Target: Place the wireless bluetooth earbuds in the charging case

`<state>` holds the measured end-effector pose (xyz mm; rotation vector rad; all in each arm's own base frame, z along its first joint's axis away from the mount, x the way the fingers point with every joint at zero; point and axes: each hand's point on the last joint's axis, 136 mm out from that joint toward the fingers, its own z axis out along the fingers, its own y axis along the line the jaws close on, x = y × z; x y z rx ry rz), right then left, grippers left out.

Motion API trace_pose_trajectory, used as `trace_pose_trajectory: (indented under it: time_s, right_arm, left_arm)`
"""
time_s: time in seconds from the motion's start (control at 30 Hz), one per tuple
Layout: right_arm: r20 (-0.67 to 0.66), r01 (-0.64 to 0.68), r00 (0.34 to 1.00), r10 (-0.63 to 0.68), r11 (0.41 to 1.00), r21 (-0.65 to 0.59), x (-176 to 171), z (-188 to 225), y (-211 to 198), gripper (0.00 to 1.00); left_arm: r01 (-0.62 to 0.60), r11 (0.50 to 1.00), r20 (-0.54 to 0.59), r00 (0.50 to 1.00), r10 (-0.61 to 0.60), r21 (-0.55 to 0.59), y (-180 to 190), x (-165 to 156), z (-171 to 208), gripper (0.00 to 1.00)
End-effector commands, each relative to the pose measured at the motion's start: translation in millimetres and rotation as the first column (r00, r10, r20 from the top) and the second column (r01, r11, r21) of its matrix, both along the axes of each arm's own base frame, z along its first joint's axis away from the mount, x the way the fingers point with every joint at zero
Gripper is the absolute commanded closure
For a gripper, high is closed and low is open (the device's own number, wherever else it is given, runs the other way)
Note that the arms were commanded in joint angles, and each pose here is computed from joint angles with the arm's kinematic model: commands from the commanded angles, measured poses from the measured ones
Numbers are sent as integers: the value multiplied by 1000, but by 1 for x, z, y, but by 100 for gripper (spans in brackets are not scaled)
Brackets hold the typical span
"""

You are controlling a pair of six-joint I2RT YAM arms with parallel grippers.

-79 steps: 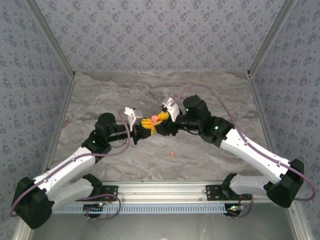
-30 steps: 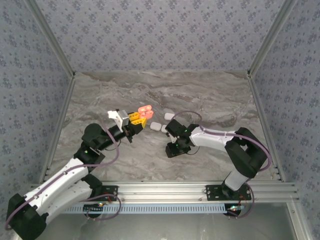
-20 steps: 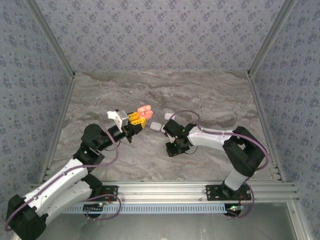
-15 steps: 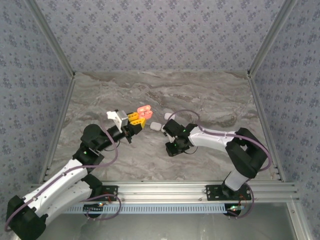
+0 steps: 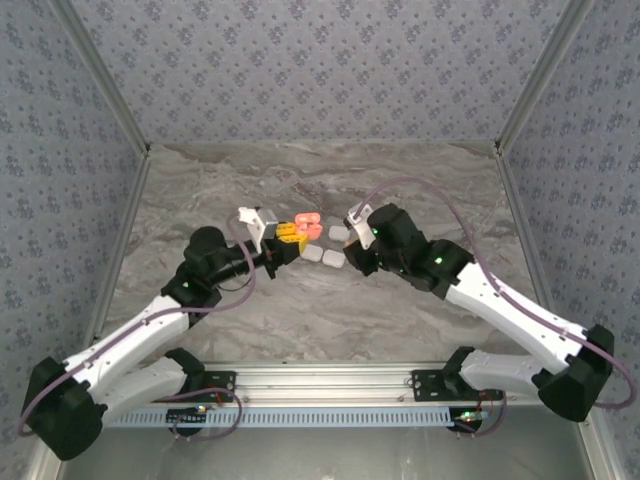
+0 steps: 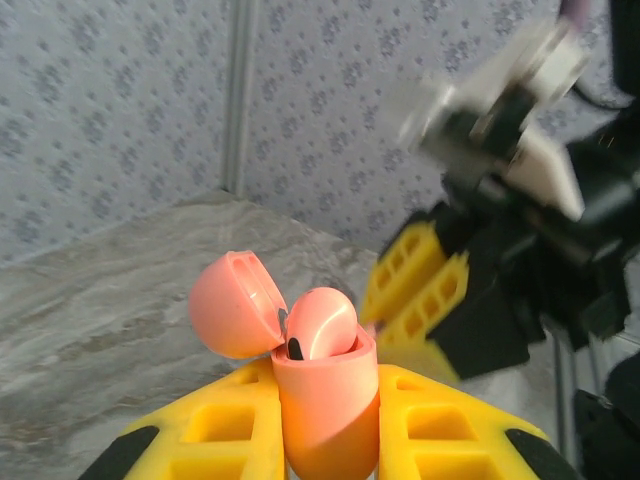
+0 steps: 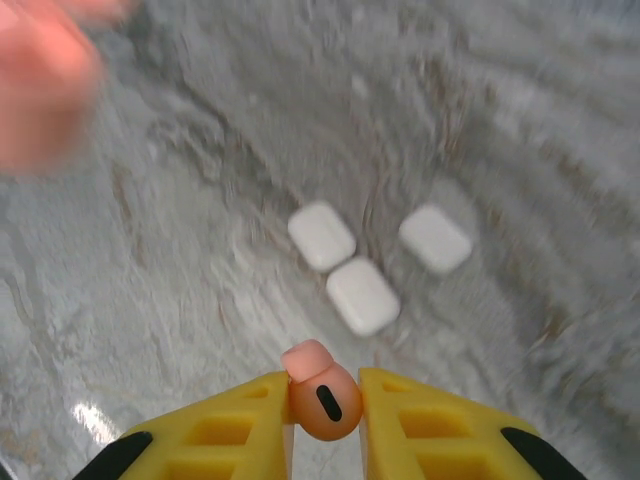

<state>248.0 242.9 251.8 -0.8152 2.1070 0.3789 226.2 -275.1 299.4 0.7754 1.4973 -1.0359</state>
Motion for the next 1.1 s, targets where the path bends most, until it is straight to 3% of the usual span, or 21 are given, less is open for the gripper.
trace_pose_trajectory:
  time_s: [0.0, 0.13, 0.17, 0.37, 1.07]
  right_arm:
    - [162, -82, 983, 84, 996, -19, 3, 44, 0, 75]
    - [199, -153, 967, 157, 988, -34, -3, 55, 4, 75]
    - [231, -164, 959, 162, 986, -12, -3, 73, 6, 75]
    - [260, -245, 938, 228, 969, 34, -11, 86, 18, 75]
    - [195, -252, 947, 254, 967, -32, -8, 55, 23, 75]
  left_arm:
    - [150, 988, 16, 989, -149, -43, -15, -17, 24, 100]
    - [225, 974, 6, 974, -225, -40, -21, -25, 21, 100]
    - [229, 973, 6, 973, -229, -38, -22, -26, 21, 100]
    - [246, 969, -4, 969, -246, -33, -23, -27, 18, 100]
    - [230, 973, -8, 973, -230, -36, -25, -22, 19, 100]
